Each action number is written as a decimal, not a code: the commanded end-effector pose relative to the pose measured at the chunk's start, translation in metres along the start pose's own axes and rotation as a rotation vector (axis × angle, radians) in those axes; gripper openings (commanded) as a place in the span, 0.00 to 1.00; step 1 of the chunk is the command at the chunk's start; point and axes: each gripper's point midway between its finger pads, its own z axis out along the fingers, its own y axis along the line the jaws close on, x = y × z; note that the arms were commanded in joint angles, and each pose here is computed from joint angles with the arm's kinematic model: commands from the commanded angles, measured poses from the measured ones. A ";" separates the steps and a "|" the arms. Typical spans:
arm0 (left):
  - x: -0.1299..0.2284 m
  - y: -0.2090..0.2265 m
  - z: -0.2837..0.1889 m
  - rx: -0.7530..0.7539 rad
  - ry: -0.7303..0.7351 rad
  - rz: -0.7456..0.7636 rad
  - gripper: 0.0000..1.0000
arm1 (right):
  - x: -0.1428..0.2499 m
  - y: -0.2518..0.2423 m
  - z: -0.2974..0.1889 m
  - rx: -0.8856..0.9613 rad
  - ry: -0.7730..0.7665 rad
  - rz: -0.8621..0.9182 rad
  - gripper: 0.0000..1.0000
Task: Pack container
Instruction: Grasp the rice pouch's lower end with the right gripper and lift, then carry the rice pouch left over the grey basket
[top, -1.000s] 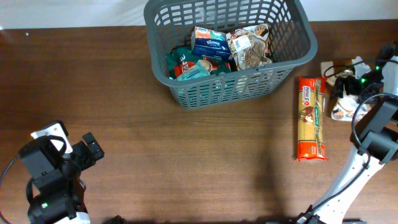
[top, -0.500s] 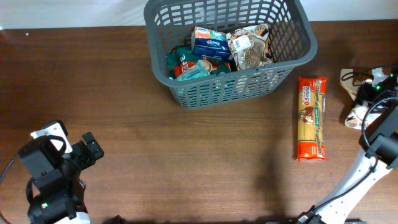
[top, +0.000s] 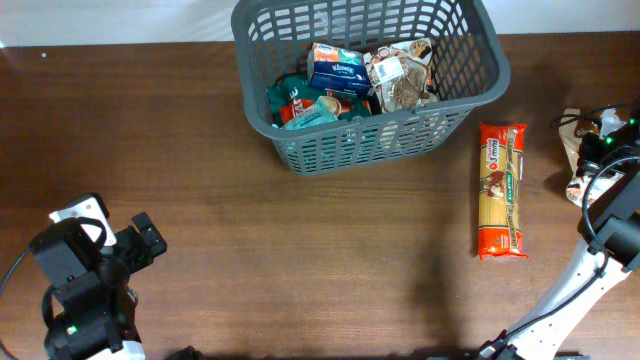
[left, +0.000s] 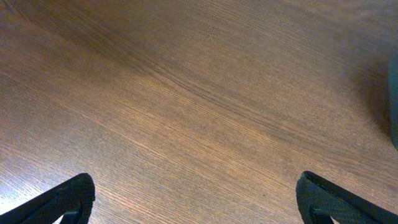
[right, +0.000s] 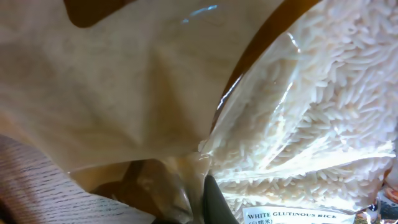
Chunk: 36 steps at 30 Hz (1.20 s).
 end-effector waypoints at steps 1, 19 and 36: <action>0.000 -0.003 0.001 0.014 -0.001 0.020 0.99 | 0.012 0.004 0.028 -0.040 0.068 0.037 0.04; -0.008 -0.003 0.000 0.014 -0.035 0.023 0.99 | -0.025 0.037 -0.168 -0.059 -0.402 -0.040 0.04; -0.010 -0.003 0.000 0.015 -0.045 0.023 0.99 | 0.067 0.199 -0.322 -0.026 -0.639 -0.453 0.04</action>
